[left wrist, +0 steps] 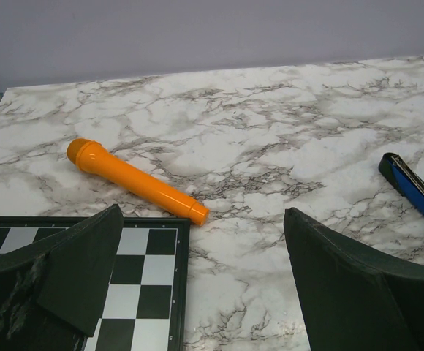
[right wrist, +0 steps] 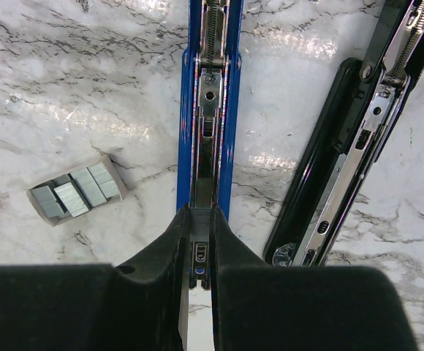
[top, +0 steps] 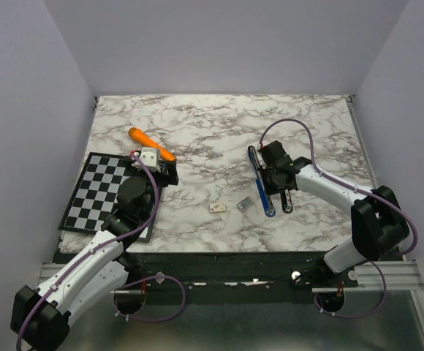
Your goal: Load the staples into the stapler
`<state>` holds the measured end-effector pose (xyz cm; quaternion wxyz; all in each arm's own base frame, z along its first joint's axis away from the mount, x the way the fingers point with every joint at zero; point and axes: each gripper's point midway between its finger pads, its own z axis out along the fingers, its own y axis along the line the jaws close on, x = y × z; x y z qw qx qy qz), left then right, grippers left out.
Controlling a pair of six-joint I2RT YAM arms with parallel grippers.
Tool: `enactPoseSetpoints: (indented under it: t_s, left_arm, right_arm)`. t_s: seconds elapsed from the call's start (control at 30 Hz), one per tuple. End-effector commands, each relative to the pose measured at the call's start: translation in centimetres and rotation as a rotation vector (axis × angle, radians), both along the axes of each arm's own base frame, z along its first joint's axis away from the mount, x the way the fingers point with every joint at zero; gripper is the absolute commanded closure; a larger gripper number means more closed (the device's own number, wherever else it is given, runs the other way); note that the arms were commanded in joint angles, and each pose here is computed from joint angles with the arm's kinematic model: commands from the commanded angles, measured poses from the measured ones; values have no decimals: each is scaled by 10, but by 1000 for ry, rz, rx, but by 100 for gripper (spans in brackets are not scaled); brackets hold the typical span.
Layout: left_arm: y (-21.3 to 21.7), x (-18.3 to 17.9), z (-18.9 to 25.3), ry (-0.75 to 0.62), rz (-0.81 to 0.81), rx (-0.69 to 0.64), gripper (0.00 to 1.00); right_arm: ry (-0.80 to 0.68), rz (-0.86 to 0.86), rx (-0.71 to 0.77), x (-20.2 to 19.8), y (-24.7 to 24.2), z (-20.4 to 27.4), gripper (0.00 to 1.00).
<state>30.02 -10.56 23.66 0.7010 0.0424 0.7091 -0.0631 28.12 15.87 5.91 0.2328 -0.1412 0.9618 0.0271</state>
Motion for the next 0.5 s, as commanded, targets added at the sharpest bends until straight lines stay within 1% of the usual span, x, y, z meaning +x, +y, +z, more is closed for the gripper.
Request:
enactPoseSetpoints:
  t_s: [0.0,0.47]
  left_arm:
    - [-2,0,9,-29,-12,-21,1]
    - [-2,0,9,-27,-12,-18,1]
  right_arm:
    - [-12,4,-15,5,-2,0,87]
    - [22,22,-17,0,-1,-11,87]
